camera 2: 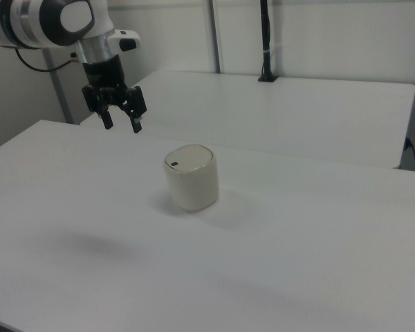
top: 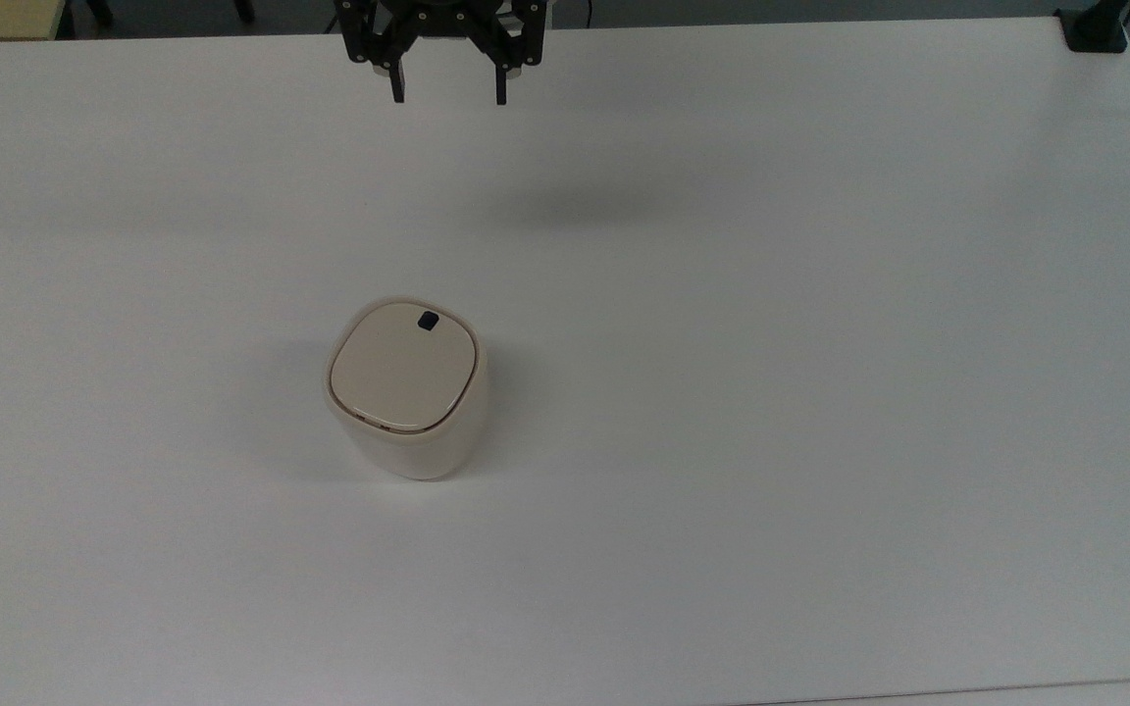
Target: Close the trash bin
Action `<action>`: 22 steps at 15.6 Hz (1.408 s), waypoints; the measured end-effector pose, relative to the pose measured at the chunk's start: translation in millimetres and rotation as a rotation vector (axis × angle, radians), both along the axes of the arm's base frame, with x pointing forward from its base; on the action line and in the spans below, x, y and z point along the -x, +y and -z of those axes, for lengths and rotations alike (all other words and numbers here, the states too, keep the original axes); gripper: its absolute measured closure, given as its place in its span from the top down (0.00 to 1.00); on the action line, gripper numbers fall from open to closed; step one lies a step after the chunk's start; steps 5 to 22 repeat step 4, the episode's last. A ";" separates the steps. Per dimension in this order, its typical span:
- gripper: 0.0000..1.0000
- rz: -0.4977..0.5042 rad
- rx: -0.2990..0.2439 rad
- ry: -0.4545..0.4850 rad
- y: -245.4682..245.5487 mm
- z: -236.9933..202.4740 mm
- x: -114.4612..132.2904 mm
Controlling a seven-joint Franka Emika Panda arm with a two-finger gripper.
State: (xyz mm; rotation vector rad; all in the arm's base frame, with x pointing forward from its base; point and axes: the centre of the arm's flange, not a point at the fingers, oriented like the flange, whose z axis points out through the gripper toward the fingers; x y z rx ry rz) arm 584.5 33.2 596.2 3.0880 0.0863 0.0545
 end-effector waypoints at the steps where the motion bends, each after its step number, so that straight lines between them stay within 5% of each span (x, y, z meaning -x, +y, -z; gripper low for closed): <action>1: 0.97 -0.001 0.002 0.000 0.0 0.0 0.0; 22: 1.00 -0.001 0.005 0.000 -0.2 0.0 0.0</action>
